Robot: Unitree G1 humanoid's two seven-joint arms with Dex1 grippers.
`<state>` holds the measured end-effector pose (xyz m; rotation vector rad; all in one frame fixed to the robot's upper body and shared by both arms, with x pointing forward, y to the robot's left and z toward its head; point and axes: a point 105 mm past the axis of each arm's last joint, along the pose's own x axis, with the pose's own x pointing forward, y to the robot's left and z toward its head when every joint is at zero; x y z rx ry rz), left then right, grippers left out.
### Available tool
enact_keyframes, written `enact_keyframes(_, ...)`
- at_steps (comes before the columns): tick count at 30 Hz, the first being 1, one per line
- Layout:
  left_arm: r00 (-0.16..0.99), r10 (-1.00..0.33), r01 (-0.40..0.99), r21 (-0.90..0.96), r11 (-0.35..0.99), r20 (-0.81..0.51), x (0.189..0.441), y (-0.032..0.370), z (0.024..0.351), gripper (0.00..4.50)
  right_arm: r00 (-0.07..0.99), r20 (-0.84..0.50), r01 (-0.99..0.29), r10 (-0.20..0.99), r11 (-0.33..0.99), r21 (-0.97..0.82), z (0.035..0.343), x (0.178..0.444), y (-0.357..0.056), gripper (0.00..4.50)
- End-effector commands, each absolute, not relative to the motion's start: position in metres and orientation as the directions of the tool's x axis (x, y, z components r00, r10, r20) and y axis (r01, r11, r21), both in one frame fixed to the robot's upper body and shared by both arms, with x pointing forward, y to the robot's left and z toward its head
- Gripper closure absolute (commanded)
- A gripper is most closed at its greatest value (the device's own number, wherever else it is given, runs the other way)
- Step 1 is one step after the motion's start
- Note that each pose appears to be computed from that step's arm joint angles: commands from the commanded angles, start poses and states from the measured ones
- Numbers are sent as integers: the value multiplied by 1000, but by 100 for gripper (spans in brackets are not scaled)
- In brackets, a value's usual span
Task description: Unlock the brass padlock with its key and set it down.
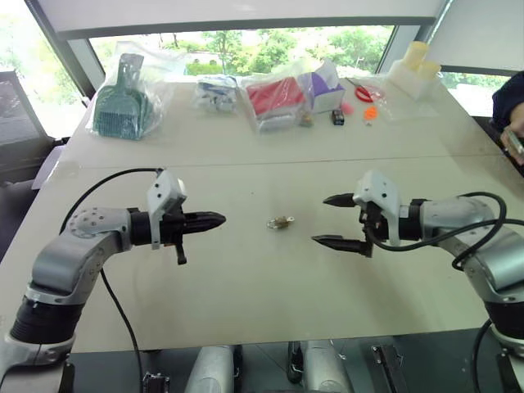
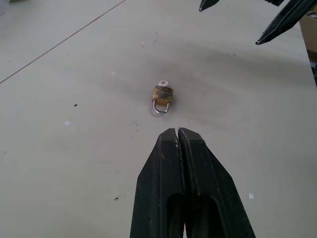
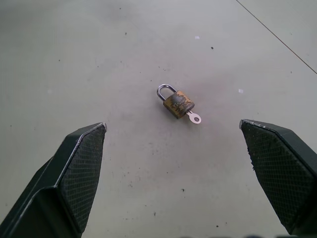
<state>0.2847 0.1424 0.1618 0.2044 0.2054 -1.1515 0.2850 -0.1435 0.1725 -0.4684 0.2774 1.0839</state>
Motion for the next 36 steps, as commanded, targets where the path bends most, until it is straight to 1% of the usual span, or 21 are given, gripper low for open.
enact_keyframes(1, 390, -885, 921, 92, 379, -254, 284, 142, 169, 450, 453, -430, -890, 781, 368, -271, 181, 284, -144, 3)
enact_keyframes(4, 408, -874, 913, 117, 391, -264, 288, 142, 170, 450, 454, -426, -889, 783, 367, -274, 181, 285, -142, 3)
enact_keyframes(10, 402, -875, 915, 122, 383, -268, 287, 141, 172, 450, 452, -427, -890, 783, 361, -279, 179, 287, -140, 3)
enact_keyframes(14, 418, -866, 908, 138, 395, -274, 288, 142, 171, 450, 445, -427, -893, 787, 354, -279, 179, 287, -138, 3)
enact_keyframes(21, 433, -865, 901, 148, 407, -255, 296, 137, 173, 450, 452, -422, -889, 786, 357, -287, 180, 288, -138, 3)
enact_keyframes(25, 415, -874, 908, 178, 379, -254, 302, 128, 174, 450, 459, -421, -885, 782, 360, -297, 180, 289, -138, 3)
enact_keyframes(30, 367, -899, 926, 187, 328, -241, 318, 111, 180, 450, 469, -416, -878, 779, 364, -310, 181, 292, -137, 3)
enact_keyframes(33, 298, -912, 951, 166, 260, -281, 330, 97, 177, 366, 476, -413, -874, 776, 367, -318, 181, 291, -136, 0)
enact_keyframes(35, 264, -913, 961, 164, 221, -312, 334, 92, 173, 286, 484, -409, -869, 773, 373, -325, 181, 291, -136, 0)
enact_keyframes(36, 250, -912, 964, 169, 204, -325, 335, 91, 170, 235, 486, -408, -868, 772, 374, -326, 181, 291, -136, 0)
